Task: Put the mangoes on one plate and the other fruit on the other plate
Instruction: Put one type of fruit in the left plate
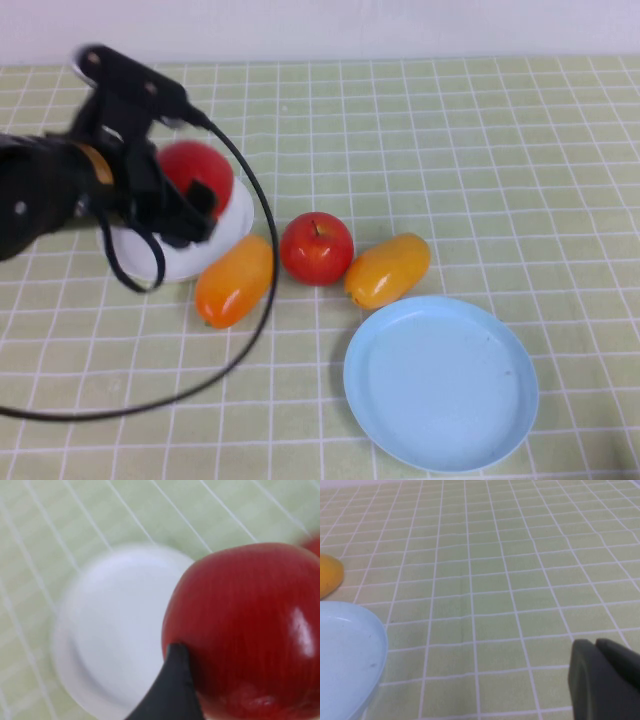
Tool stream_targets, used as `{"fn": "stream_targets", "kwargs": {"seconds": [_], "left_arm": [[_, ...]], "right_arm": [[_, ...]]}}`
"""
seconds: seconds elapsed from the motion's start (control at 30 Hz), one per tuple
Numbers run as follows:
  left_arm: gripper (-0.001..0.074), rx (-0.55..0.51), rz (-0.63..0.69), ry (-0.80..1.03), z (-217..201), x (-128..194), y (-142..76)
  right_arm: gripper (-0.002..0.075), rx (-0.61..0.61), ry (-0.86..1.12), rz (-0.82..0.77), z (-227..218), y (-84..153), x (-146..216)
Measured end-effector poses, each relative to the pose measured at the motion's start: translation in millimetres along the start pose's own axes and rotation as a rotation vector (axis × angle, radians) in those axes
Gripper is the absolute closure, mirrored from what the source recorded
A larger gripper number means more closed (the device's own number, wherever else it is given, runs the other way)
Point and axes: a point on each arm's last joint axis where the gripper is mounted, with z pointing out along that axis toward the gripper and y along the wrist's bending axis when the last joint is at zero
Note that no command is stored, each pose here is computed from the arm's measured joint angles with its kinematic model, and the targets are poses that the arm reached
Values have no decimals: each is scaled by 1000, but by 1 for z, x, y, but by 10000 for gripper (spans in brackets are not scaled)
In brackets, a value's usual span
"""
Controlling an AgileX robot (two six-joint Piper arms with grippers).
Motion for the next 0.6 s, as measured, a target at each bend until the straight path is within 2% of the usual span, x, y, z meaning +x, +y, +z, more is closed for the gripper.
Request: {"fn": "stream_targets", "kwargs": {"seconds": [0.13, 0.37, 0.47, 0.6], "left_arm": [[161, -63, -46, -76, 8, -4, 22], [161, -130, -138, -8, 56, 0, 62], [161, -126, -169, 46, 82, 4, 70], [161, -97, -183, 157, 116, 19, 67]], "right_arm": [[743, 0, 0, 0, 0, 0, 0], [743, 0, 0, 0, 0, 0, 0], [743, 0, 0, 0, 0, 0, 0], [743, 0, 0, 0, 0, 0, 0]]}}
